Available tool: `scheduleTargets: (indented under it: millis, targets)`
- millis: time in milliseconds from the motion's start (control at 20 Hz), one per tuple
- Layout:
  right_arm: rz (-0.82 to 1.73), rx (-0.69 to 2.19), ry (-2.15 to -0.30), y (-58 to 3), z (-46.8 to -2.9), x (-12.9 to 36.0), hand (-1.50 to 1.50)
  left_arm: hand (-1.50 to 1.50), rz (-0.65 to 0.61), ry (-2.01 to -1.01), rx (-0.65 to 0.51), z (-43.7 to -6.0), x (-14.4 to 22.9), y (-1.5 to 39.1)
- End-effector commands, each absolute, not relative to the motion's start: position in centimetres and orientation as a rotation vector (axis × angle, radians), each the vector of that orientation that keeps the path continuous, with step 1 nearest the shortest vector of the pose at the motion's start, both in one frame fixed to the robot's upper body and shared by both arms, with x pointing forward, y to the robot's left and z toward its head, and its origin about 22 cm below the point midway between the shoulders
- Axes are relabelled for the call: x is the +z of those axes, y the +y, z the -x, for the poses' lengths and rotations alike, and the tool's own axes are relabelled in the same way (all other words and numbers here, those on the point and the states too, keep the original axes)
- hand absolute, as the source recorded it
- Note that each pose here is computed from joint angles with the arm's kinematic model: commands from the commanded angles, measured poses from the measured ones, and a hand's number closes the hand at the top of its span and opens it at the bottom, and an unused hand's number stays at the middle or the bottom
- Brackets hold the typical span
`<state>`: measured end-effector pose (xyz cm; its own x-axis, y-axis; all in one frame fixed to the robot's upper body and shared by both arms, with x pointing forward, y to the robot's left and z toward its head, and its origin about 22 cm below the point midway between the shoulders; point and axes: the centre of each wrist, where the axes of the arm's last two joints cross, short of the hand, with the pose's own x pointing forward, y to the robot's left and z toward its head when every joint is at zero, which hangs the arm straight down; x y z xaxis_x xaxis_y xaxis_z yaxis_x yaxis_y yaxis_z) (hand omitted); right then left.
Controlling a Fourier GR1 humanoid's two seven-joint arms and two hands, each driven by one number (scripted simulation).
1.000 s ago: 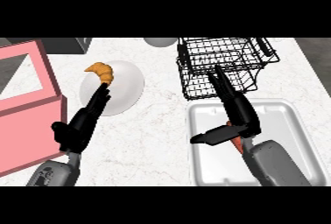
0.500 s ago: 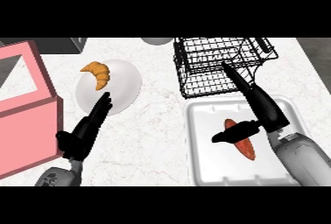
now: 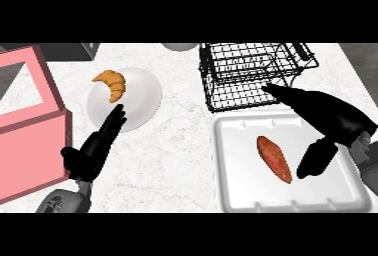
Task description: Pick the sweet potato from the tray and place it in the tiered basket
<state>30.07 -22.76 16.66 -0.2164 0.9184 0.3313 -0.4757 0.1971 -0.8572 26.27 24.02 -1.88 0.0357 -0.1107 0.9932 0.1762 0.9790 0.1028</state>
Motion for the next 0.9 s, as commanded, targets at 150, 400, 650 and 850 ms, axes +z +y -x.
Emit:
scheduleTargets:
  millis: [150, 400, 650, 850]
  targets:
    - [0.573, 1.549, -0.963, -18.6, -26.2, 20.3, -1.5, 0.0, 0.081, -1.52, -0.226, -26.1, -1.4, 24.0]
    - [0.595, 1.48, -0.928, -17.7, -24.7, 18.6, -1.5, 0.0, 0.074, -1.527, -0.237, -25.2, -2.6, 25.3]
    - [0.74, 1.419, -0.953, -17.2, -25.2, 16.2, -1.5, 0.0, 0.068, -1.535, -0.236, -27.4, -2.0, 25.1]
    - [0.799, 1.455, -0.808, -18.7, -25.0, 14.8, -1.5, 0.0, 0.096, -1.535, -0.227, -25.8, -2.5, 23.7]
